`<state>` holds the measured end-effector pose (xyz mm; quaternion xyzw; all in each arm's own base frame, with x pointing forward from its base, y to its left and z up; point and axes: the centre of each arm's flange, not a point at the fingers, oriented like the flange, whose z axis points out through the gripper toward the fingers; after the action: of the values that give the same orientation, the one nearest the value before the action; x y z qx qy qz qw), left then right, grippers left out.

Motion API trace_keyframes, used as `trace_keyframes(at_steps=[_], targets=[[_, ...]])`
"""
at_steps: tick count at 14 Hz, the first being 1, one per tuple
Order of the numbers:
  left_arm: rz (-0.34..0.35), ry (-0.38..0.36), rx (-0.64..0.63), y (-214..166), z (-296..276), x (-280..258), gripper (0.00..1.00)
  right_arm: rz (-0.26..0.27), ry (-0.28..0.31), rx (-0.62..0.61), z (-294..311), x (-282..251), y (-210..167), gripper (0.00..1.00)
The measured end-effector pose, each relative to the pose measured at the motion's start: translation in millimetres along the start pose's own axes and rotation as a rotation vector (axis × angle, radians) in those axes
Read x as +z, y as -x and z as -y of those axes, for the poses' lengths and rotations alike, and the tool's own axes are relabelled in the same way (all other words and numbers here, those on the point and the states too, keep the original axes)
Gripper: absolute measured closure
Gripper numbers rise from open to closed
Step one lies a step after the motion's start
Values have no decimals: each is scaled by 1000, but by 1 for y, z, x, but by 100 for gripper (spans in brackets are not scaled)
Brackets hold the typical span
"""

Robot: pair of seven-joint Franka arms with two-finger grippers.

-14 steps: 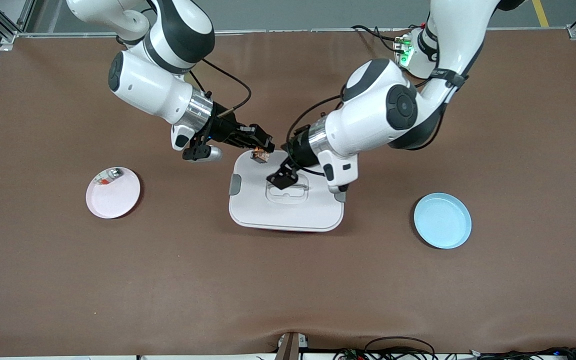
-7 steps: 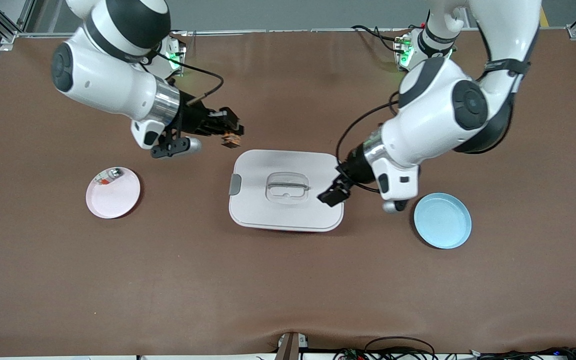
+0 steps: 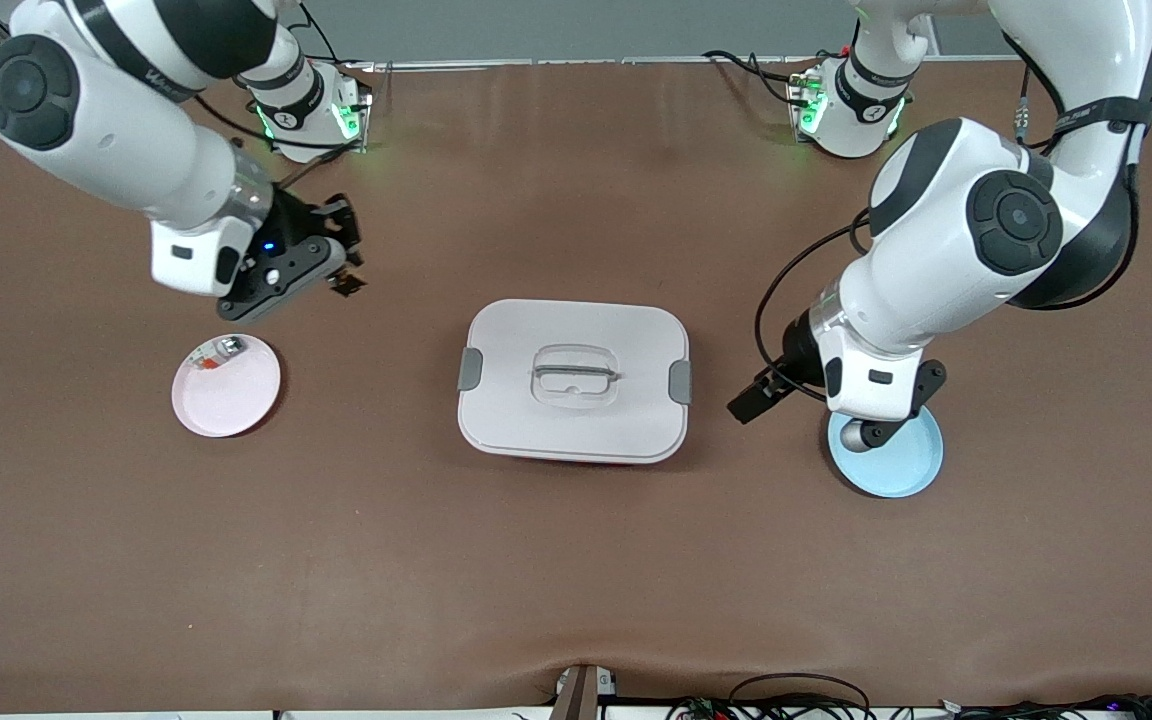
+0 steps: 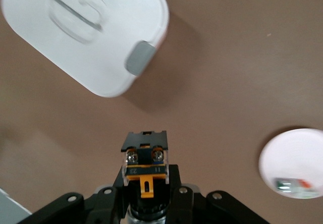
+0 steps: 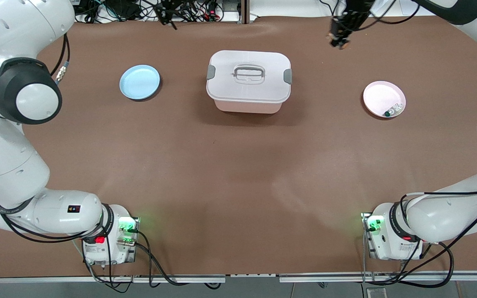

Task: Transfer orange switch to right arm and place
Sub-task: 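Move the switch to the white plate while the left gripper withdraws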

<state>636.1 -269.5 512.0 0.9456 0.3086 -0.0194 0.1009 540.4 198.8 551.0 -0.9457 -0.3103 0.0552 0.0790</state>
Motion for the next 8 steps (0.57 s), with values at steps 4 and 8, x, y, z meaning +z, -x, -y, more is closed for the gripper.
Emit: trace_keyframes(at_steps=[4,8], targets=[[-17,-81,128,-37,38,-16,0,54,82,-276,-79,-6,30,67],[-65,-158,267,-62,65,-31,0,83,149,-483,-146,22,48,67]])
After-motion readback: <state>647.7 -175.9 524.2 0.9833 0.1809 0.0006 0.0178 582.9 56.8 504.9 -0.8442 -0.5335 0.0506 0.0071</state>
